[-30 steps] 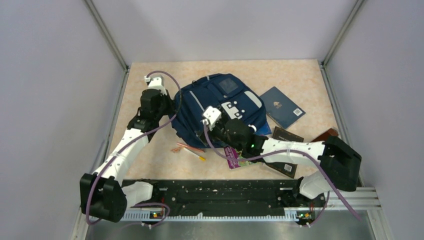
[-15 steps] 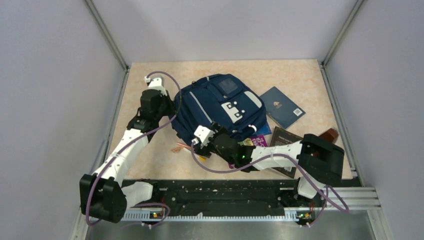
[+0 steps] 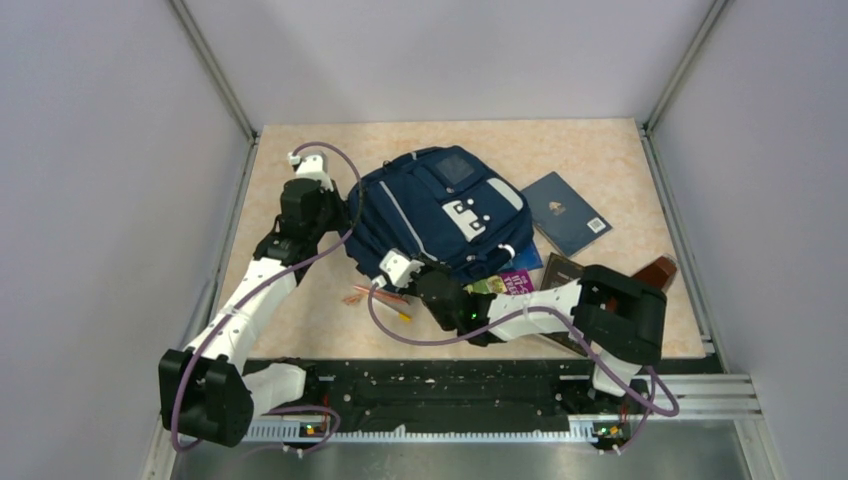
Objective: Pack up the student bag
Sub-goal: Unzip the student bag at the center of the board.
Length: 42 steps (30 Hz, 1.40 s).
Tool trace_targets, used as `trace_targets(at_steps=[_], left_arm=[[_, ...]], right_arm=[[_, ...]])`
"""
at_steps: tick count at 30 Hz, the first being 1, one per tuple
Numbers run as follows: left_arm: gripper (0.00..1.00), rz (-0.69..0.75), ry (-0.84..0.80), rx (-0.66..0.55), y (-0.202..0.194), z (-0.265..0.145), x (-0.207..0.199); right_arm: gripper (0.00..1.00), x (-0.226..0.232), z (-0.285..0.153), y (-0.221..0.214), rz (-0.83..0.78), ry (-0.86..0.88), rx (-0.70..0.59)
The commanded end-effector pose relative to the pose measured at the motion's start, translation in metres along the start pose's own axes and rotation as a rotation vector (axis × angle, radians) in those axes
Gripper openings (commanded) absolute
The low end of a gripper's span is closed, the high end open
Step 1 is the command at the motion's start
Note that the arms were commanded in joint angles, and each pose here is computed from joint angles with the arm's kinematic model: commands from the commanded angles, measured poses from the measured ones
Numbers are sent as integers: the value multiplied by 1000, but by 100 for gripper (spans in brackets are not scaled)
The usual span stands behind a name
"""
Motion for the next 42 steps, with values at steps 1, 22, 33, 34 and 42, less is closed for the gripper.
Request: trace_targets(at_steps=[1,22,33,34,42], left_arm=[[0,1,-36,-174,38,-13,-12],[0,105,-175,-119,72,-34,-26],[0,432,-194,-38,70,-39,-16],[0,458,-161,-48,74,-38,-13],[0,606,-122,-118,73,-20,-2]], right_arm=[[8,-55,-9,41,80,-232,-64],[0,-220,-97,71,174,-94,-559],[0,-232,-130,79,25,55,-588],[0,-234,-133,79,22,39,-596],[0,-231,-144,86,39,83,-682]])
Point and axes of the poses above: each gripper's point midway between its finger pads, its own z axis out along the fingers, its own x axis along the line the jaws close on, y = z × x, the point moved 8 cm from there along -z, back along the fingers, and after that the axes turned 6 degrees about -z, right-handed, at the moved point
